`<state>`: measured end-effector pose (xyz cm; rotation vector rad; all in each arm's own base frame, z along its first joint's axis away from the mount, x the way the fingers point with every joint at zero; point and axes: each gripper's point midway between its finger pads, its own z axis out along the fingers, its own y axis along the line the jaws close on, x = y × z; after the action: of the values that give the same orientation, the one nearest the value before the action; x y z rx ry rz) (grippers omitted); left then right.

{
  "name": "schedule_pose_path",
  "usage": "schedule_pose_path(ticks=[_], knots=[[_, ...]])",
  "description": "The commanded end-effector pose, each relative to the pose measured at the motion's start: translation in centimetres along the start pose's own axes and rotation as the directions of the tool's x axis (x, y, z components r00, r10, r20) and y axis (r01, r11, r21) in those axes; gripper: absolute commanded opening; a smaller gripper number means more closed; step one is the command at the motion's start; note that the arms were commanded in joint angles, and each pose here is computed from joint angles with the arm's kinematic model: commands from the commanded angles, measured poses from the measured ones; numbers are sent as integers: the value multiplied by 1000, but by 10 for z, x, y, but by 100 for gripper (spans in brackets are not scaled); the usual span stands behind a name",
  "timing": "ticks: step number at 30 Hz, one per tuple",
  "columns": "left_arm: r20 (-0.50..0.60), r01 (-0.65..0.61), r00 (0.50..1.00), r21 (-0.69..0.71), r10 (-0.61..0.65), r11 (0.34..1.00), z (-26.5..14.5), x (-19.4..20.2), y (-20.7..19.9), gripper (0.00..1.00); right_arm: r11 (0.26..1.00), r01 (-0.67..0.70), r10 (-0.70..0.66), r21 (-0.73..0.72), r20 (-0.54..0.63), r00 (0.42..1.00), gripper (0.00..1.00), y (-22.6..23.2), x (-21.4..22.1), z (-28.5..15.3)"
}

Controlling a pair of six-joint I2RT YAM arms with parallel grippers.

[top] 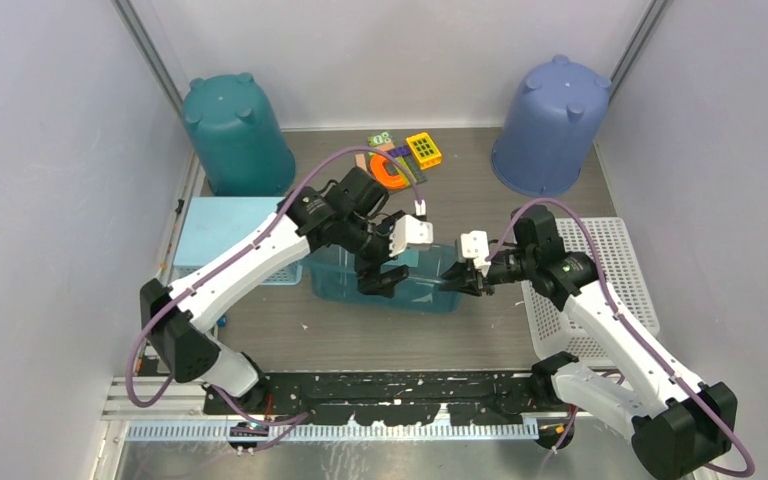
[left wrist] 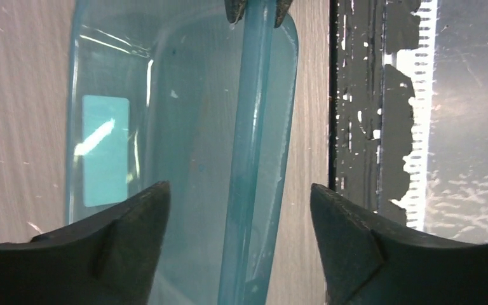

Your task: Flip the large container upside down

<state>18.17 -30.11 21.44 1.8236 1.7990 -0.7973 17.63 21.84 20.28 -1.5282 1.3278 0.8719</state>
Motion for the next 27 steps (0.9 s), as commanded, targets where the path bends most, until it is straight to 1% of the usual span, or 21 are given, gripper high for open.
schedule_pose_path(ticks=[1, 2, 3, 4, 7, 10, 16, 21, 27], knots=[[74, -70, 994, -119, 80, 990, -31, -24, 7, 88, 1000, -3, 3, 6, 49, 999, 15, -1, -12, -2], [77, -73, 993, -139, 84, 988, -35, -25, 9, 94, 1000, -4, 4, 8, 52, 999, 14, -2, -12, -3], [81, -76, 993, -161, 90, 984, -40, -27, 11, 98, 1000, -6, 6, 9, 54, 999, 14, -2, -13, -3], [89, -76, 992, -182, 93, 980, -46, -28, 13, 100, 1000, -11, 10, 11, 55, 998, 14, -2, -12, -3], [122, -59, 988, -248, 91, 967, -64, -32, 22, 100, 1000, -17, 16, 13, 61, 998, 14, -3, -13, -4], [182, -19, 980, -319, 81, 948, -89, -39, 32, 100, 1000, -27, 26, 16, 66, 998, 13, -4, -13, -4], [315, 119, 948, -467, 40, 876, -142, -40, 61, 100, 999, -43, 40, 33, 75, 996, 13, -8, -16, -6], [422, 253, 906, -481, -32, 840, -173, -20, 81, 100, 996, -66, 61, 55, 79, 995, 12, -13, -16, -8], [492, 354, 865, -467, -94, 811, -184, 8, 99, 100, 991, -100, 92, 88, 86, 992, 11, -20, -17, -10]])
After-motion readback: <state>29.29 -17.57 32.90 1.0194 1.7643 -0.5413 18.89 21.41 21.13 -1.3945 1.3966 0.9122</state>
